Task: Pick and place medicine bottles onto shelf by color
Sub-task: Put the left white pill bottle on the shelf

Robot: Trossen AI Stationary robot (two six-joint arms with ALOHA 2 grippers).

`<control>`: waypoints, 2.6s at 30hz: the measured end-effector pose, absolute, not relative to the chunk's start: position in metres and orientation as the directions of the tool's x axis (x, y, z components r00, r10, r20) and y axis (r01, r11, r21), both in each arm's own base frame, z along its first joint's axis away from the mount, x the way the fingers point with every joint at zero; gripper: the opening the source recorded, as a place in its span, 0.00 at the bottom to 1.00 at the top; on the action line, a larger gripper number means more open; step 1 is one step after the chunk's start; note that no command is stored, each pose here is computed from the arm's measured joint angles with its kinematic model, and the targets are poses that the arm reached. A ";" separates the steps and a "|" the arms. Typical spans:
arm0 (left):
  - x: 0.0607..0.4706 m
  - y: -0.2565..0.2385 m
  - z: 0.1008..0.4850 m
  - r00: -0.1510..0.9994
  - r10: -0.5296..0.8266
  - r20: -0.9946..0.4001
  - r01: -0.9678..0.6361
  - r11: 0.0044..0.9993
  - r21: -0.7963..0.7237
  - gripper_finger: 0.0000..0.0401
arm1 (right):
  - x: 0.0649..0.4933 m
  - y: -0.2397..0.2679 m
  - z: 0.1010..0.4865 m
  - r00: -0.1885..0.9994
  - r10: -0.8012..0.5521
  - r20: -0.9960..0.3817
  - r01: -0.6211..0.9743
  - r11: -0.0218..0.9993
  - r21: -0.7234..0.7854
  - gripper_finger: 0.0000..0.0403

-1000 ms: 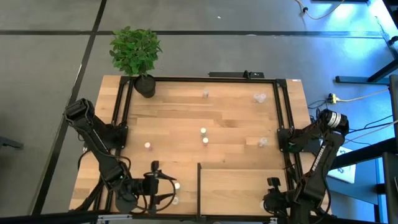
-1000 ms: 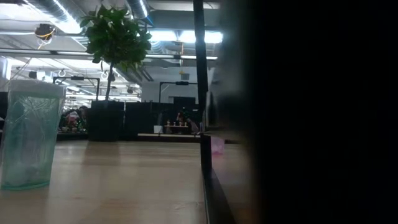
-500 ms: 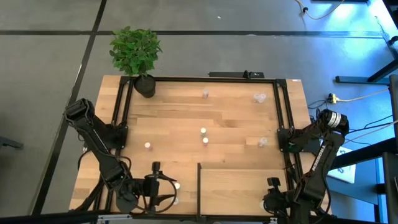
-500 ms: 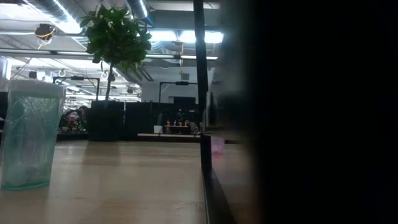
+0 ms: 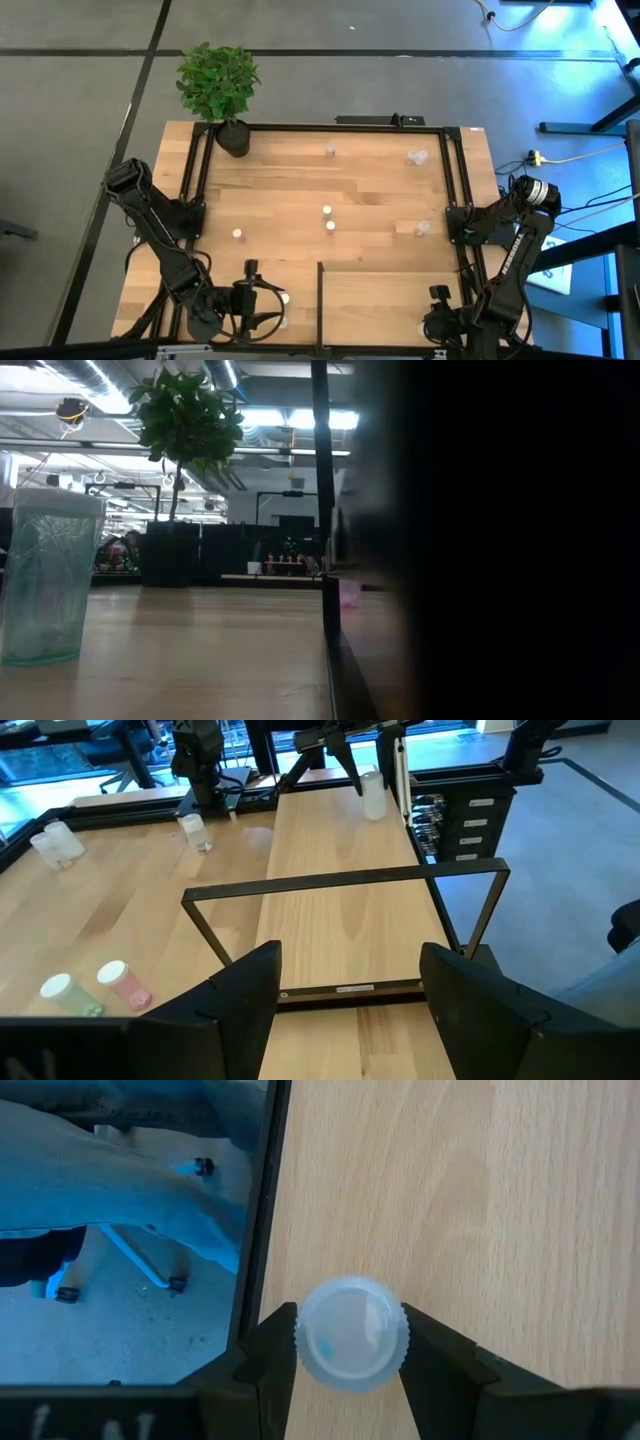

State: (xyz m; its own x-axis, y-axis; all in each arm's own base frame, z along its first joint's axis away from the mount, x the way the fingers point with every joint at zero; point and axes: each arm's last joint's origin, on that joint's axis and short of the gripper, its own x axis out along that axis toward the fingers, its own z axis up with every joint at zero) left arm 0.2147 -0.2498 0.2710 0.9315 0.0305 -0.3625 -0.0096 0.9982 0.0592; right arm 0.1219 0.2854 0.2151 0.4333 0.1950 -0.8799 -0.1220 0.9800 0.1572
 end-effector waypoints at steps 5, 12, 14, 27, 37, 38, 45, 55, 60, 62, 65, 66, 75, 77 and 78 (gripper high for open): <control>0.215 -0.250 0.271 0.931 0.030 -0.363 -0.010 0.998 0.059 0.58 | 0.122 0.285 0.215 0.433 0.195 -0.880 -0.129 0.980 0.154 0.39; 0.215 -0.250 0.271 0.931 0.031 -0.363 -0.010 0.998 0.059 0.58 | 0.122 0.285 0.215 0.433 0.196 -0.880 -0.132 0.979 0.153 0.39; 0.215 -0.250 0.271 0.931 0.031 -0.363 -0.010 0.998 0.059 0.58 | 0.122 0.285 0.215 0.433 0.196 -0.880 -0.132 0.979 0.153 0.39; 0.215 -0.250 0.271 0.932 0.031 -0.362 -0.010 0.998 0.059 0.58 | 0.121 0.284 0.215 0.427 0.184 -0.885 -0.176 0.977 0.118 0.39; 0.215 -0.250 0.271 0.932 0.031 -0.362 -0.010 0.998 0.059 0.58 | 0.120 0.284 0.214 0.388 0.198 -0.900 -0.187 0.973 0.134 0.39; 0.215 -0.250 0.271 0.931 0.031 -0.362 -0.010 0.998 0.059 0.58 | 0.120 0.284 0.214 0.388 0.198 -0.900 -0.187 0.973 0.133 0.39; 0.215 -0.250 0.271 0.931 0.031 -0.363 -0.010 0.998 0.059 0.58 | 0.120 0.283 0.214 0.385 0.191 -0.903 -0.163 0.977 0.137 0.39; 0.215 -0.250 0.271 0.931 0.031 -0.362 -0.010 0.998 0.060 0.58 | 0.120 0.283 0.214 0.386 0.191 -0.902 -0.159 0.977 0.139 0.39; 0.215 -0.250 0.271 0.931 0.031 -0.363 -0.010 0.998 0.059 0.58 | 0.120 0.283 0.214 0.386 0.191 -0.902 -0.159 0.977 0.139 0.39; 0.215 -0.250 0.271 0.931 0.031 -0.362 -0.010 0.998 0.060 0.58 | 0.120 0.283 0.214 0.386 0.192 -0.902 -0.159 0.977 0.140 0.39; 0.215 -0.250 0.271 0.931 0.031 -0.362 -0.010 0.998 0.059 0.58 | 0.120 0.283 0.214 0.386 0.192 -0.902 -0.159 0.977 0.140 0.39; 0.215 -0.250 0.271 0.932 0.031 -0.362 -0.010 0.998 0.060 0.58 | 0.120 0.283 0.214 0.386 0.192 -0.902 -0.159 0.977 0.139 0.39; 0.215 -0.250 0.271 0.932 0.031 -0.362 -0.010 0.998 0.060 0.58 | 0.120 0.283 0.214 0.381 0.192 -0.904 -0.163 0.977 0.139 0.39; 0.215 -0.250 0.271 0.932 0.031 -0.362 -0.010 0.998 0.060 0.58 | 0.120 0.283 0.214 0.380 0.193 -0.905 -0.163 0.977 0.140 0.39; 0.215 -0.250 0.271 0.931 0.031 -0.363 -0.010 0.998 0.060 0.58 | 0.120 0.283 0.214 0.379 0.193 -0.905 -0.163 0.977 0.140 0.39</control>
State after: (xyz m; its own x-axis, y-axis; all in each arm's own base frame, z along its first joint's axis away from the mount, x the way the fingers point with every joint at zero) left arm 0.2147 -0.2499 0.2710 0.9315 0.0307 -0.3625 -0.0098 0.9982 0.0595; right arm 0.1196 0.2834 0.2139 0.3793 0.1930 -0.9049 -0.1629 0.9767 0.1401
